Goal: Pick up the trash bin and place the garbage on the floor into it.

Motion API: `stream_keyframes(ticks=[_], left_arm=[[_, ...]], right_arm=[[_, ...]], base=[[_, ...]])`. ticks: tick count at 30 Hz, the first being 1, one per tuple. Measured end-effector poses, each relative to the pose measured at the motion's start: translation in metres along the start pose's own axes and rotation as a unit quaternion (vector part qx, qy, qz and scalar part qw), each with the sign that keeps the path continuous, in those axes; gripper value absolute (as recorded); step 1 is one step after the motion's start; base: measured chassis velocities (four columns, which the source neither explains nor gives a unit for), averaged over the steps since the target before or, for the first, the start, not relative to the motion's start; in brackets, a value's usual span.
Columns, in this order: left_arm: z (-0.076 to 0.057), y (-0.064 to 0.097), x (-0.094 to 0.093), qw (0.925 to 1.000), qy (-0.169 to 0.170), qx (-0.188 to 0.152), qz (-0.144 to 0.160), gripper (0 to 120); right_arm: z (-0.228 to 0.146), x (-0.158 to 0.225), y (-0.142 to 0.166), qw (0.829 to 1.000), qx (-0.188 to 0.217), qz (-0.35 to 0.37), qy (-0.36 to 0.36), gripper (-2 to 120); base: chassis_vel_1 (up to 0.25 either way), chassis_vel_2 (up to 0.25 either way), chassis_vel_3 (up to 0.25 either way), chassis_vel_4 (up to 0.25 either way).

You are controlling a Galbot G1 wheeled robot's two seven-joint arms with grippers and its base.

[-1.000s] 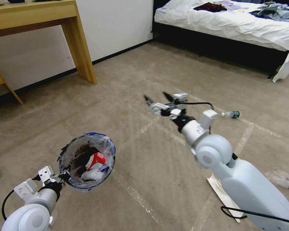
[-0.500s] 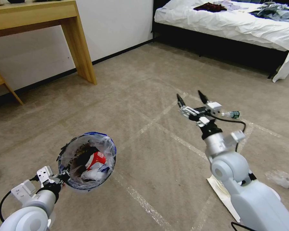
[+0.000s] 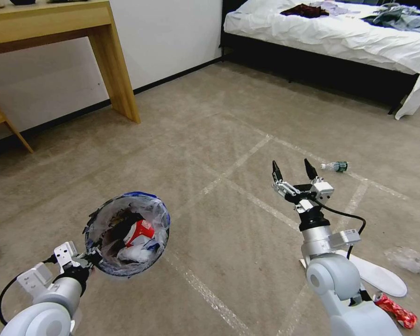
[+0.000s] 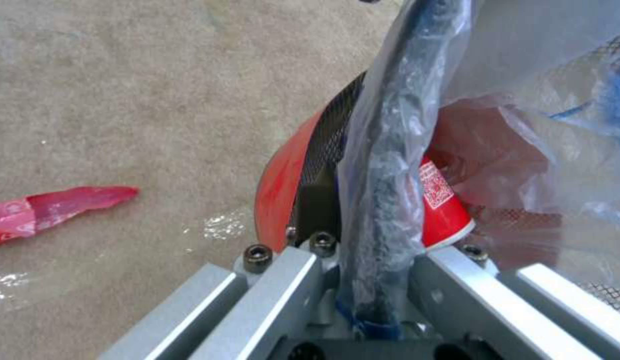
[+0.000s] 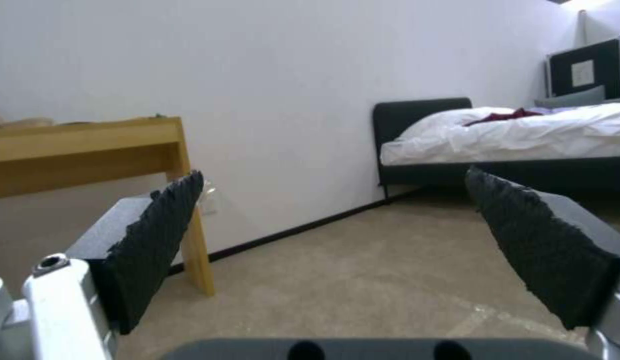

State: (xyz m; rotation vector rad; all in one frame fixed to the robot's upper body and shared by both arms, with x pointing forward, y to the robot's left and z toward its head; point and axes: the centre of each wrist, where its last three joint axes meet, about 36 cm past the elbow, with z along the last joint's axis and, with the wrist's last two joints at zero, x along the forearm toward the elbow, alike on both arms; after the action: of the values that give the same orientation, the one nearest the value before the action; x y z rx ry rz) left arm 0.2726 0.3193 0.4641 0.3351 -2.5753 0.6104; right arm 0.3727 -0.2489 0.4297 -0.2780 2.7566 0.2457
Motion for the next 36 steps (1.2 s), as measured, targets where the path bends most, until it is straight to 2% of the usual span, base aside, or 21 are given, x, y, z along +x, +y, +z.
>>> stream_keyframes(ticks=[14,36], left_arm=[[0.002,0.001,-0.001,1.0,0.002,0.003,-0.002,0],[0.002,0.003,-0.003,1.0,0.004,0.003,-0.002,0]], right_arm=[[0.006,0.002,0.0,1.0,0.005,0.002,0.008,100],[0.013,0.004,0.003,1.0,0.008,0.007,0.013,100]], base=[[-0.058,-0.054,-0.064,-0.066],[-0.1,-0.102,-0.097,-0.098]])
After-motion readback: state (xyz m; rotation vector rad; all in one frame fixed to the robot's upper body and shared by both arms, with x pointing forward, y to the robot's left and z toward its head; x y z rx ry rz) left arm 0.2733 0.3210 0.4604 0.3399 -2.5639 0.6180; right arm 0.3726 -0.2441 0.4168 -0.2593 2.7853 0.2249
